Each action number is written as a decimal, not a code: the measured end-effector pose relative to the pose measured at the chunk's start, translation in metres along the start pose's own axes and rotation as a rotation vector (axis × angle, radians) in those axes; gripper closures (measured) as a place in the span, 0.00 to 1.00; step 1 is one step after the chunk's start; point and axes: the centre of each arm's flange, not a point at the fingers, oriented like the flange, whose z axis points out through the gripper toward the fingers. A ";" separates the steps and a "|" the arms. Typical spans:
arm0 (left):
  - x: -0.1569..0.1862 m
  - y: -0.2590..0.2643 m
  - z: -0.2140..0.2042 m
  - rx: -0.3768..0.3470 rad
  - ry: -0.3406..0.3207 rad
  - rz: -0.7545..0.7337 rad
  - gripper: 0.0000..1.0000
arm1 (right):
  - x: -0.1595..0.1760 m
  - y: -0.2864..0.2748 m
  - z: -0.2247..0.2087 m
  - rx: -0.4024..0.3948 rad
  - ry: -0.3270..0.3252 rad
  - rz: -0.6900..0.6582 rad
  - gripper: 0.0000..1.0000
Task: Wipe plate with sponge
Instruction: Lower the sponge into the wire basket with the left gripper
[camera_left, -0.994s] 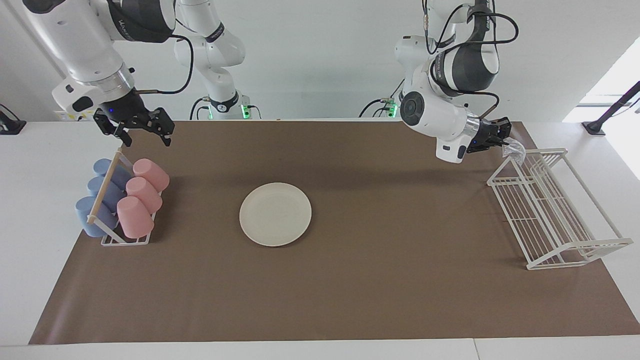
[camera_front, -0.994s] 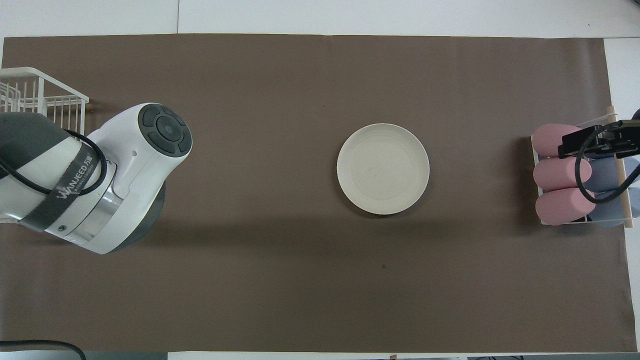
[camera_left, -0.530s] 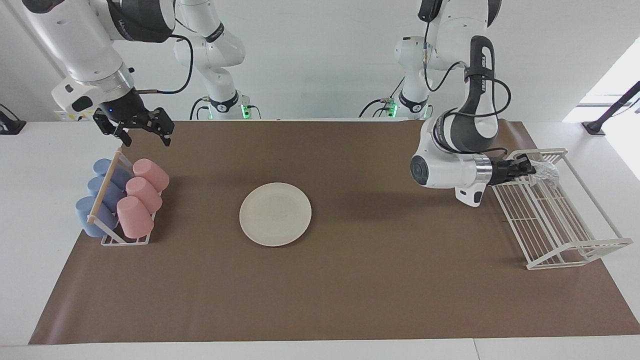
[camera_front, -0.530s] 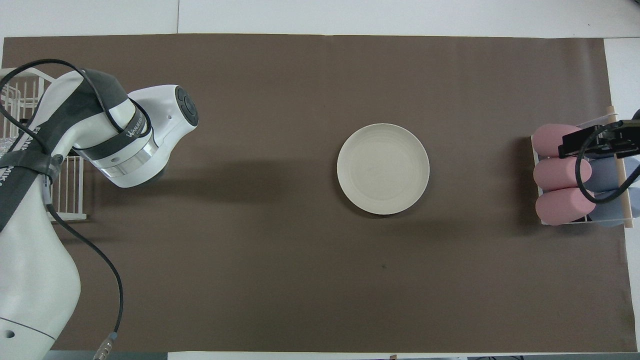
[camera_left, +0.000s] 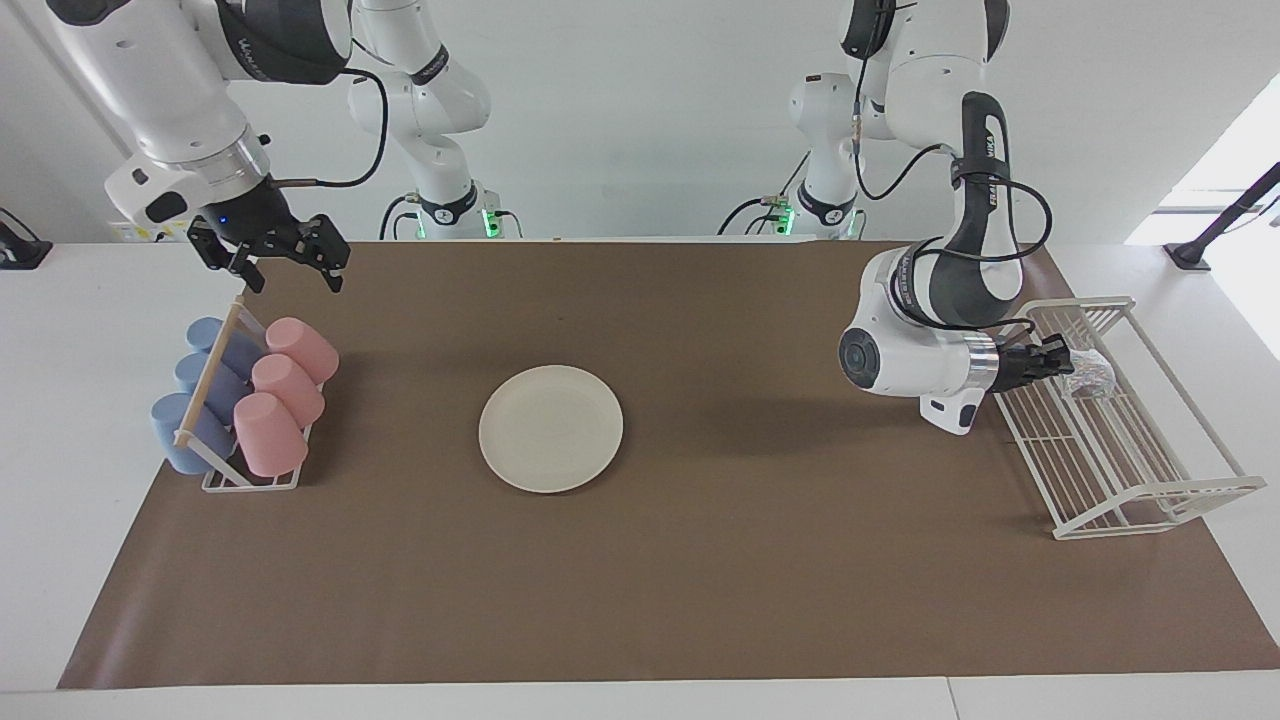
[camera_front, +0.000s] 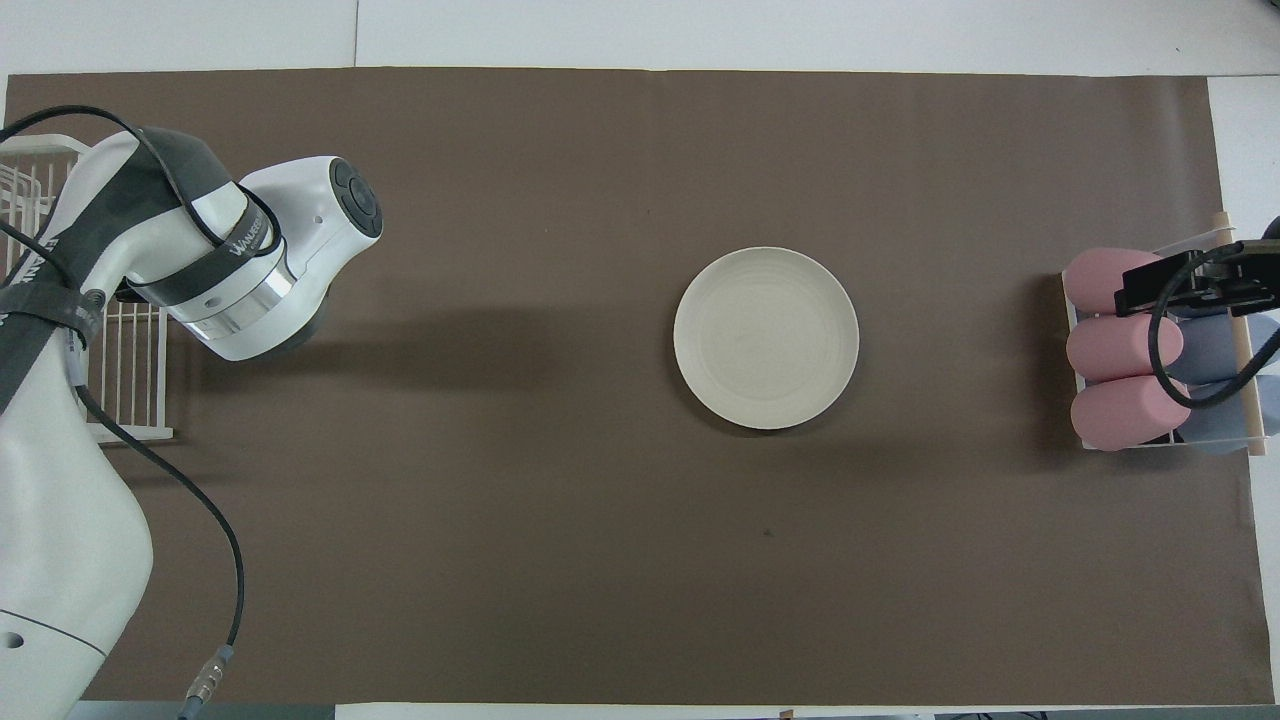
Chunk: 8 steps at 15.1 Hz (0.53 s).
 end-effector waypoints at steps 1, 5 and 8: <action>0.000 0.001 0.001 -0.002 0.002 -0.005 0.95 | 0.000 0.000 0.000 0.000 0.000 0.000 0.00; 0.002 0.001 0.008 -0.009 0.001 -0.034 0.95 | 0.000 0.000 -0.001 0.000 0.001 0.000 0.00; 0.002 0.001 0.011 -0.013 0.000 -0.044 0.87 | 0.000 0.000 -0.001 0.000 0.002 0.000 0.00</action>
